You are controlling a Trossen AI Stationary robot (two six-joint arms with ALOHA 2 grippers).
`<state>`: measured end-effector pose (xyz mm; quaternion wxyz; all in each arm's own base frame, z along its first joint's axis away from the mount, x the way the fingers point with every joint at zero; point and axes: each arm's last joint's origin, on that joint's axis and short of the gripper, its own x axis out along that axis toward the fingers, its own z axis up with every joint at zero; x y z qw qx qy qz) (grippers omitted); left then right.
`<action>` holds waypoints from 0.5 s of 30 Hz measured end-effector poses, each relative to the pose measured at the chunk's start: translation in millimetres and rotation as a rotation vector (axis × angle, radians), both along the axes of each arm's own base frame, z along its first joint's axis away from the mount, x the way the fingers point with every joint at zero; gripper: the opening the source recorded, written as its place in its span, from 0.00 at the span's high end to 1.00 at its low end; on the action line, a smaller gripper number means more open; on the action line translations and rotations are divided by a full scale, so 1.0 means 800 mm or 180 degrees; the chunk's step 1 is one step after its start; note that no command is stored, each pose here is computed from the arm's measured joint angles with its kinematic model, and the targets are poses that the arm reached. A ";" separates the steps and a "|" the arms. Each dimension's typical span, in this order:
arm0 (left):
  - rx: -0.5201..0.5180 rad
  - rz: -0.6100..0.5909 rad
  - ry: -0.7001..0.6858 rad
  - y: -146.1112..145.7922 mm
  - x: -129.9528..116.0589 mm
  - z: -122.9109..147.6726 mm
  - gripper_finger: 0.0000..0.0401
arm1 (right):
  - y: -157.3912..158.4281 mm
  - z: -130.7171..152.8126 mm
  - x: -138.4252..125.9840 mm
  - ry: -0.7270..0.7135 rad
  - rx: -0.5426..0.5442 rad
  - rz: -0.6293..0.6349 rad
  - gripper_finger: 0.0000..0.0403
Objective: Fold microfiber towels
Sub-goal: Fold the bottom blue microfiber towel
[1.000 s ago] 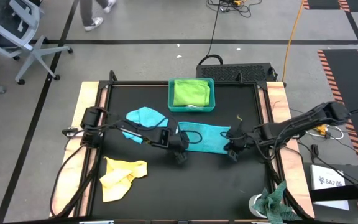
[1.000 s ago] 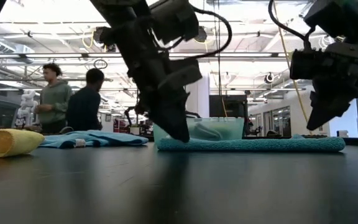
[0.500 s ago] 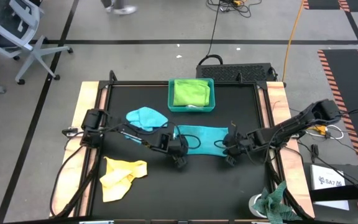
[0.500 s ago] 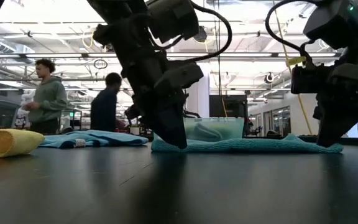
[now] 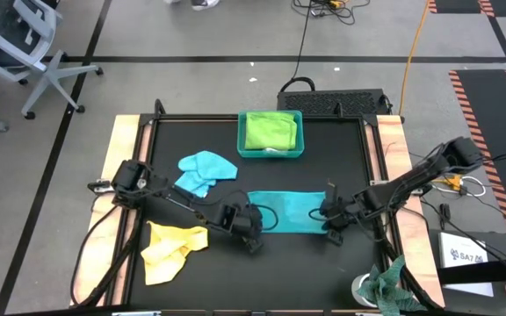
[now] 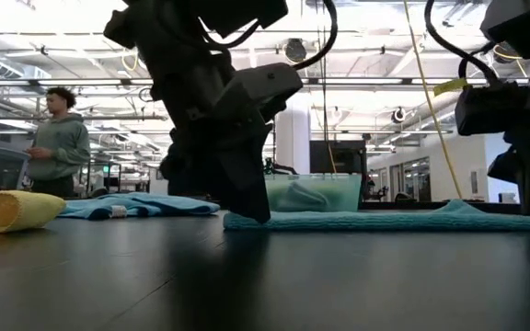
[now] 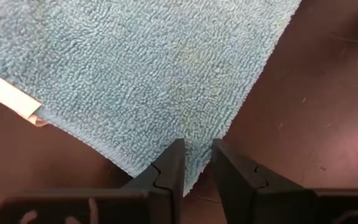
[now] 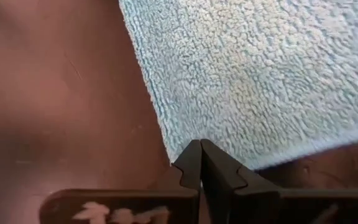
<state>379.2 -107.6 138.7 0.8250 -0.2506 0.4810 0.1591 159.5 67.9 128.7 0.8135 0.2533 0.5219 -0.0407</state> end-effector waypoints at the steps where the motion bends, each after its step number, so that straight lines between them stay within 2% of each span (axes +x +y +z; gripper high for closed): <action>1: 0.0012 0.0038 -0.0014 -0.002 -0.001 0.001 0.79 | 0.000 0.003 0.000 -0.0043 0.0018 -0.0004 1.00; 6: 0.0264 0.0290 -0.0120 -0.008 0.001 0.014 0.79 | 0.000 0.028 0.003 -0.0434 0.0088 -0.0021 1.00; 10: 0.0567 0.0580 -0.0256 0.000 0.010 0.031 0.79 | -0.003 0.046 0.004 -0.0853 -0.0050 -0.0136 1.00; 15: 0.0586 0.0869 -0.0163 0.031 0.014 0.029 0.79 | -0.010 0.053 0.002 -0.0993 -0.0179 -0.0305 1.00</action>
